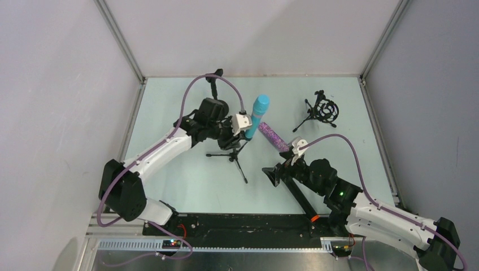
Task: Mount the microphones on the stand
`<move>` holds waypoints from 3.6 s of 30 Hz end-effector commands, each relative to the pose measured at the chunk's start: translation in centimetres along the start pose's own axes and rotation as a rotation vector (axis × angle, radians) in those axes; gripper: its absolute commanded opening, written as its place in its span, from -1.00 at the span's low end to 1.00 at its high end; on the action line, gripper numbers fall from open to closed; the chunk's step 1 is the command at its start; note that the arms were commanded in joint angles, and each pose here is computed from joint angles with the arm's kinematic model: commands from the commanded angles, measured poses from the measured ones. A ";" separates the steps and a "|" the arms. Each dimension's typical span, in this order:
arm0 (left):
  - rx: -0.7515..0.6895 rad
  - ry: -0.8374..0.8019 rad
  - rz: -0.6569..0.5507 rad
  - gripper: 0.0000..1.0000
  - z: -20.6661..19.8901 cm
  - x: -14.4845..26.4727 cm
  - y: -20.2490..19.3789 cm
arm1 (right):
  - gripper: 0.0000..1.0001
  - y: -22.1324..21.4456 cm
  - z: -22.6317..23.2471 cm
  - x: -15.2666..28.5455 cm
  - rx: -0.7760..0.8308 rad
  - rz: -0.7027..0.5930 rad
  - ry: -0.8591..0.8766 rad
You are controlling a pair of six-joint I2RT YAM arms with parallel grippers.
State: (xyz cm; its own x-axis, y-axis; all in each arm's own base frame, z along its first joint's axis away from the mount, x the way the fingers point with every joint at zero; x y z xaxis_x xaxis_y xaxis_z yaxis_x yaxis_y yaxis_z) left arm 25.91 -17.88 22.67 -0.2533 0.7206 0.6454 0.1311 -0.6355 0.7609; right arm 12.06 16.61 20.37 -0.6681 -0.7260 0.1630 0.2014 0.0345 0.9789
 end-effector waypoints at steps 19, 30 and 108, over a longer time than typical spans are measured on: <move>0.110 0.374 -0.123 -1.00 8.3 7.3 -0.8 | 0.99 1.1 0.1 -0.1 -0.024 -0.051 0.012; 0.190 0.558 -0.235 -1.00 11.2 11.7 -3.7 | 0.99 1.0 0.0 -0.1 -0.019 -0.046 0.001; 0.121 0.134 -0.563 -1.00 1.5 2.5 5.9 | 0.81 1.5 0.0 -8.6 -0.026 -0.296 -0.093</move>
State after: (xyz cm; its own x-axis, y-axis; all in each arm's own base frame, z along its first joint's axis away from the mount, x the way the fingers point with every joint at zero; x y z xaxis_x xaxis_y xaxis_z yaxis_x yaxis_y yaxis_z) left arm 27.46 -18.21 25.60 -0.4468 0.8550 0.2633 0.1522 -0.2174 0.9641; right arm 17.27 21.55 17.76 -0.7462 -0.6604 0.0835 0.1546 -0.0498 0.9867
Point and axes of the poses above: each gripper's point midway between its finger pads, its own x axis back along the fingers, its own z axis along the line the jaws close on, y = z × x, the point moved 10 cm from there along x, back along the fingers, and after that the axes turned 2 degrees about x, right-handed, at the moved point
